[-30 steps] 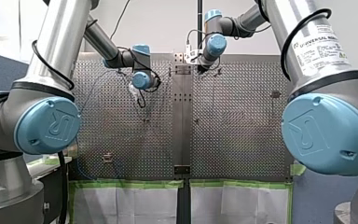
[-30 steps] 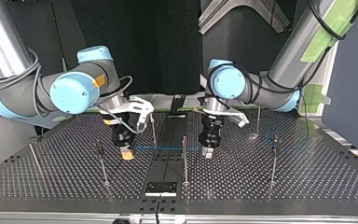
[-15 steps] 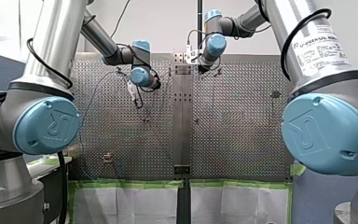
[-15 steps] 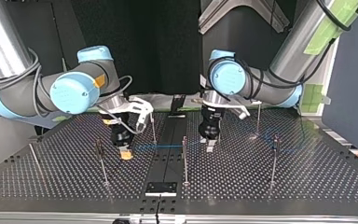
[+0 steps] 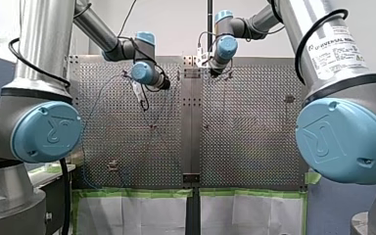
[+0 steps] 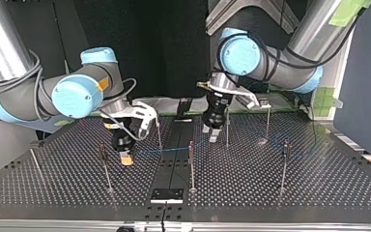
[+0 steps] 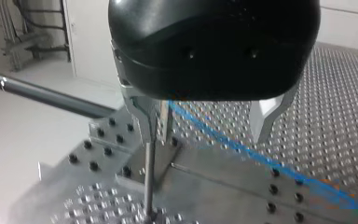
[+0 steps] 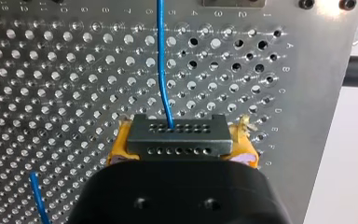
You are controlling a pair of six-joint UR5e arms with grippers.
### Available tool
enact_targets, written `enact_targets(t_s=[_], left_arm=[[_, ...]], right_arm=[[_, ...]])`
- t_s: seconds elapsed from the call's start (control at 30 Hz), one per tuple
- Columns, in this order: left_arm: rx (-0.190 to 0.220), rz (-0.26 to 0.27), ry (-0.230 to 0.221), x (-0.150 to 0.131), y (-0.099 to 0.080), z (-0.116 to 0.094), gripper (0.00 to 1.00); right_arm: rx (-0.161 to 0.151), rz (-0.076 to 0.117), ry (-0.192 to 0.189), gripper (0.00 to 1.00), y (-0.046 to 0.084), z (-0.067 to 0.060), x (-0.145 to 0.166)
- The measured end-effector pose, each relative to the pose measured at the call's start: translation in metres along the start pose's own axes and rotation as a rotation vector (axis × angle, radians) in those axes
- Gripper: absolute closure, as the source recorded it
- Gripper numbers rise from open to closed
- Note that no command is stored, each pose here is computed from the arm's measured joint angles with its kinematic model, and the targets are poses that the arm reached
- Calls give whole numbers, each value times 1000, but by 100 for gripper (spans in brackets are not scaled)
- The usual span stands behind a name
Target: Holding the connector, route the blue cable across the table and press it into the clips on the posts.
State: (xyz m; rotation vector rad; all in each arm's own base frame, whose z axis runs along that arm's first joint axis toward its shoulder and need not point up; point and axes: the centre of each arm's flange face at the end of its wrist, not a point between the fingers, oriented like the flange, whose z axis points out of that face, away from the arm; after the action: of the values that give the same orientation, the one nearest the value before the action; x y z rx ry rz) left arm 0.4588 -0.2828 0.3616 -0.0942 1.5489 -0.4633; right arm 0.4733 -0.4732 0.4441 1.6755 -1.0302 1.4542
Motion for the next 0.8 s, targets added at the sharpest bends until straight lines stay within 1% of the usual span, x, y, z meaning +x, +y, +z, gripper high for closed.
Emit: enact_targets(t_s=[0.17, 0.33, 0.47, 0.57, 0.8], left_arm=[[22, 24, 2, -2, -10, -22, 0], [52, 53, -16, -10, -25, -35, 0], [71, 70, -37, -15, -37, -38, 0], [80, 72, -55, -21, -46, -37, 0], [97, 64, -97, -37, -65, -34, 0]], right_arm=[[-6, 1, -6, 100, 1, -1, -1], [-15, -2, -31, 100, 2, -2, -13], [-22, -4, -54, 100, 3, -4, -25], [-26, -4, -70, 100, 5, -4, -33], [-51, 0, -99, 100, 20, -2, -47]])
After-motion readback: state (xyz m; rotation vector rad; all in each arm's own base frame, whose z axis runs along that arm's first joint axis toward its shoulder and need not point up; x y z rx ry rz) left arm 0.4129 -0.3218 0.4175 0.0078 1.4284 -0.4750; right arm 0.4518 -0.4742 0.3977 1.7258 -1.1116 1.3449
